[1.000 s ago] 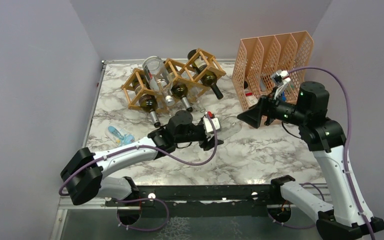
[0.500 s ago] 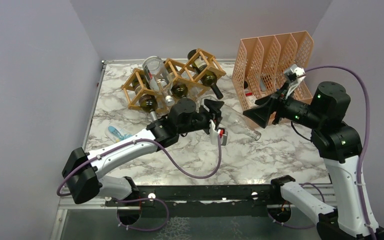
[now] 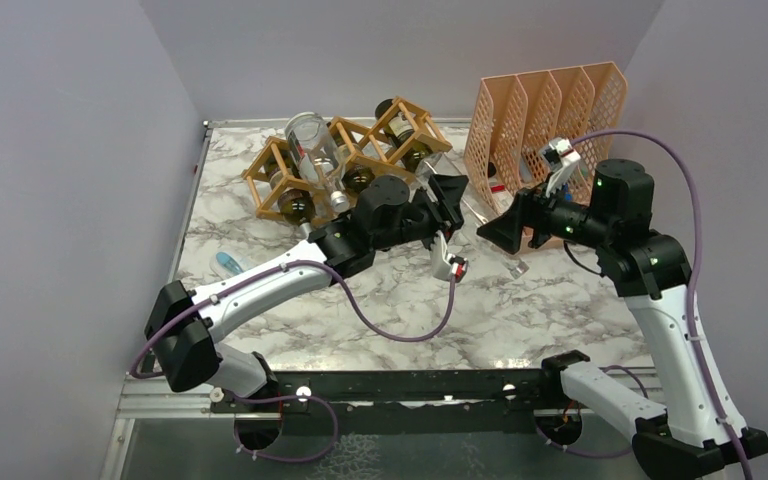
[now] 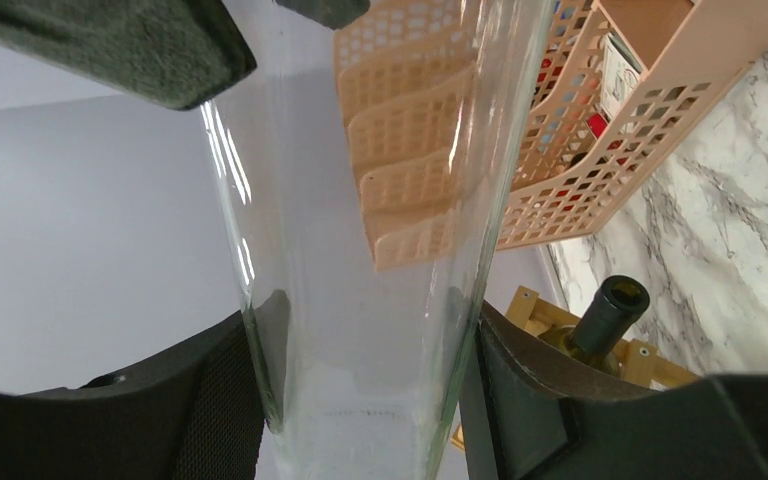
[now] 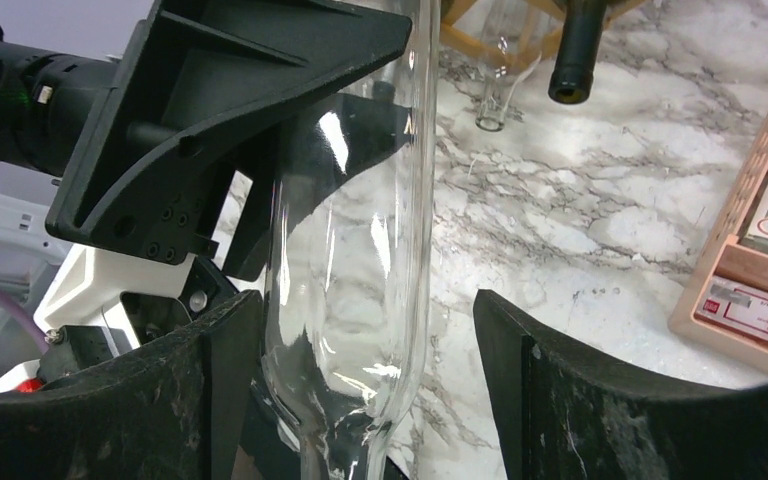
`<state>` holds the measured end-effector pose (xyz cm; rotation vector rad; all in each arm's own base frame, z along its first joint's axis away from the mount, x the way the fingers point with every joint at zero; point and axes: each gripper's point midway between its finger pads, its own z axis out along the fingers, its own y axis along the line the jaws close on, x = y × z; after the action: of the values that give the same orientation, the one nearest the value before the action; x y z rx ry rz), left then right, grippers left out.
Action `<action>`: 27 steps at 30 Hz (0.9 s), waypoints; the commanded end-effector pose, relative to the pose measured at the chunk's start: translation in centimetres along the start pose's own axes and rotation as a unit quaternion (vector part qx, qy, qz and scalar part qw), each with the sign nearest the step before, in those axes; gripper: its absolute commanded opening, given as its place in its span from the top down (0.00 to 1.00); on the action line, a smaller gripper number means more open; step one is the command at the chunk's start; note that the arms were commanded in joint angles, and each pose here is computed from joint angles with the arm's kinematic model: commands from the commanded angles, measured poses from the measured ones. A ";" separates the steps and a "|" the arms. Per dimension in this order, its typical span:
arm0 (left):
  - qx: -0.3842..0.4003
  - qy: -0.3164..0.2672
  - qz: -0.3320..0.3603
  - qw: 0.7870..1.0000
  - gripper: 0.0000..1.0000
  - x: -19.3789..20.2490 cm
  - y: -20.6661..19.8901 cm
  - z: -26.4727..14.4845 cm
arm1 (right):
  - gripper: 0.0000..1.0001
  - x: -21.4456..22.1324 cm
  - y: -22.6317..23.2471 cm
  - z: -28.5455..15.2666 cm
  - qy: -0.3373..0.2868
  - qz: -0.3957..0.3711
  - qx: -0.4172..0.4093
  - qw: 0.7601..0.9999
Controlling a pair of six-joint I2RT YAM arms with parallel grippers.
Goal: Put the wine bottle on the wine rack
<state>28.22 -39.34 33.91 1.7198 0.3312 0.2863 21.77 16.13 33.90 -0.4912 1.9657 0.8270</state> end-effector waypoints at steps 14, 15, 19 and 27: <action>-0.015 0.007 0.012 1.000 1.00 0.4 2.2 0.1 | 0.23 3.4 -0.9 2.7 0.034 0.034 -0.031 0.998; -0.011 0.007 0.008 1.000 1.00 0.4 2.1 0.2 | 0.23 3.4 -0.9 2.8 0.035 0.034 -0.031 0.998; 0.003 0.004 -0.008 1.000 1.00 0.3 2.3 0.2 | 0.28 3.8 -0.9 3.2 0.039 0.038 -0.039 0.998; 0.043 0.013 -0.033 0.998 0.95 0.7 1.1 0.5 | 0.34 3.6 -0.8 3.6 0.036 0.042 -0.046 0.997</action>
<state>29.06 -39.62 31.05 1.8732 0.4265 0.2413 22.39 17.75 29.05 -0.4897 2.0545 0.9550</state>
